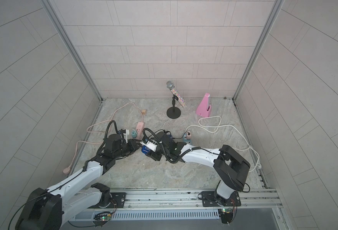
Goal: Unplug the electric shaver
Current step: Remove the charging cable from the electric shaver.
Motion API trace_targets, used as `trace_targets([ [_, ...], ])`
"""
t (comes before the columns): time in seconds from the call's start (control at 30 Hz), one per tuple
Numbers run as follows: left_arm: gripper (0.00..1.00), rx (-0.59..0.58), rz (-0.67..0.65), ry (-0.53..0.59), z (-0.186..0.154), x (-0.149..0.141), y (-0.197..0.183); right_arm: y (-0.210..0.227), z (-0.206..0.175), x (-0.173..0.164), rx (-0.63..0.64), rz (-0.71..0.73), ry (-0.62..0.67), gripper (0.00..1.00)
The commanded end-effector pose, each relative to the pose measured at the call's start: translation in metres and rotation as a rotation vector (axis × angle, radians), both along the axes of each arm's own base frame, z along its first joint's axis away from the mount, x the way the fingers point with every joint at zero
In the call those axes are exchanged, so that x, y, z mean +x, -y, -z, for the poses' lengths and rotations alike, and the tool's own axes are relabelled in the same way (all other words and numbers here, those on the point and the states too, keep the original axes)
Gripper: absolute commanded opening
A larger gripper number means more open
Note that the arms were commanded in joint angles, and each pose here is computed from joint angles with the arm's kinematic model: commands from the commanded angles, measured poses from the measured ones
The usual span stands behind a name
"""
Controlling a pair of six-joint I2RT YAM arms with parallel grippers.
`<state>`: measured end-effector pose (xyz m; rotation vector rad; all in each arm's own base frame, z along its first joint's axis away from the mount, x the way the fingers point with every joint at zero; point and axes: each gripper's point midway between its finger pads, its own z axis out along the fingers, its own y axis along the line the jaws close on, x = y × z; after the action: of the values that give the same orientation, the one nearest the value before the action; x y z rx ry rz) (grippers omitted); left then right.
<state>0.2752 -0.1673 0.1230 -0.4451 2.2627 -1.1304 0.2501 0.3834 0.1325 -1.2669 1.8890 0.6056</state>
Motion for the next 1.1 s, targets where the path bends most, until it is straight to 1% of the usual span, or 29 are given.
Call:
trace_targets([
  [0.0,0.3,-0.004,-0.008,0.045,-0.013,0.007,0.001,-0.008,-0.014,-0.001,0.036,-0.025,0.021,0.29],
  [0.07,0.29,-0.004,-0.011,0.049,-0.014,0.007,0.001,-0.009,-0.014,-0.001,0.037,-0.026,0.019,0.29],
  [0.17,0.24,-0.008,-0.013,0.051,-0.016,0.006,0.0,-0.009,-0.015,-0.002,0.039,-0.026,0.019,0.29],
  [0.23,0.23,-0.007,-0.015,0.051,-0.016,0.006,0.0,-0.008,-0.015,-0.001,0.041,-0.025,0.022,0.29],
  [0.77,0.21,-0.001,-0.045,0.058,-0.021,0.003,-0.006,-0.005,-0.018,0.002,0.055,0.001,0.049,0.27],
  [1.07,0.23,0.009,-0.077,0.072,-0.025,0.002,-0.013,-0.004,-0.017,0.002,0.055,0.005,0.049,0.27],
])
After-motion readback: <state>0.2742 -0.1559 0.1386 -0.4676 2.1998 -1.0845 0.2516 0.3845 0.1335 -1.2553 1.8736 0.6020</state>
